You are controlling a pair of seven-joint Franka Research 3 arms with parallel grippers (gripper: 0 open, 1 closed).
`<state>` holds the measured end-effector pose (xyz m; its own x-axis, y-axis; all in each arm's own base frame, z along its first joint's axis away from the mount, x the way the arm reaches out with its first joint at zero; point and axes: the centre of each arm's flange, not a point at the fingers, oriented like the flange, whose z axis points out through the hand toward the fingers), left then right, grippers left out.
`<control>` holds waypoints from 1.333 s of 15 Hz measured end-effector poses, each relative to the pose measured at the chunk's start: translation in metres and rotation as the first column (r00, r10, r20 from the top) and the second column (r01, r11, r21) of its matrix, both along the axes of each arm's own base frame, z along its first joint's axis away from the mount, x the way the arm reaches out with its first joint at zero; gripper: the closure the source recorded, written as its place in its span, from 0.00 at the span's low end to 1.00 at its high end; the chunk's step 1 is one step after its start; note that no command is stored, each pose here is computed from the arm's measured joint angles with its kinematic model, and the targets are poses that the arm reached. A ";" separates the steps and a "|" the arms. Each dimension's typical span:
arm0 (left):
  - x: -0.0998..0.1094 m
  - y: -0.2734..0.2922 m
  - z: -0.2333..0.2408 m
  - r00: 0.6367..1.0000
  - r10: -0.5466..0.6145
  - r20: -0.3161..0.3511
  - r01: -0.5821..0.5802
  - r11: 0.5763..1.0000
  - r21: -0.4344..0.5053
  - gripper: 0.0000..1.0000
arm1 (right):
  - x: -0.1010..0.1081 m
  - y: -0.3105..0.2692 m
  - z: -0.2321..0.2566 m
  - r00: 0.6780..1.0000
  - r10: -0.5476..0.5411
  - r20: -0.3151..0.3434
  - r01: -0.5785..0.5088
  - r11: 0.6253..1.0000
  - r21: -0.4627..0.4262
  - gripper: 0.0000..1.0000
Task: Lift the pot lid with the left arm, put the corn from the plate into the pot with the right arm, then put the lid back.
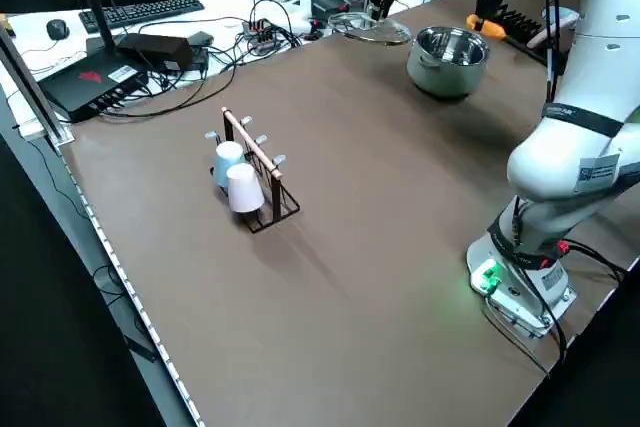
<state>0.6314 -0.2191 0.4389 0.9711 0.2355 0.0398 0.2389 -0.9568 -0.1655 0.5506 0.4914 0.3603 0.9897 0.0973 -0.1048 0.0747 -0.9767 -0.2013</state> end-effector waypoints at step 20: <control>0.000 0.000 0.000 1.000 0.001 -0.001 -0.001 1.000 -0.002 0.54 | 0.004 0.047 -0.114 0.987 -0.029 0.158 0.024 0.999 0.032 0.54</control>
<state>0.6313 -0.2193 0.4387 0.9709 0.2365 0.0380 0.2395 -0.9570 -0.1635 0.5543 0.5387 0.2465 0.9958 0.0716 0.0565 0.0823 -0.9724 -0.2182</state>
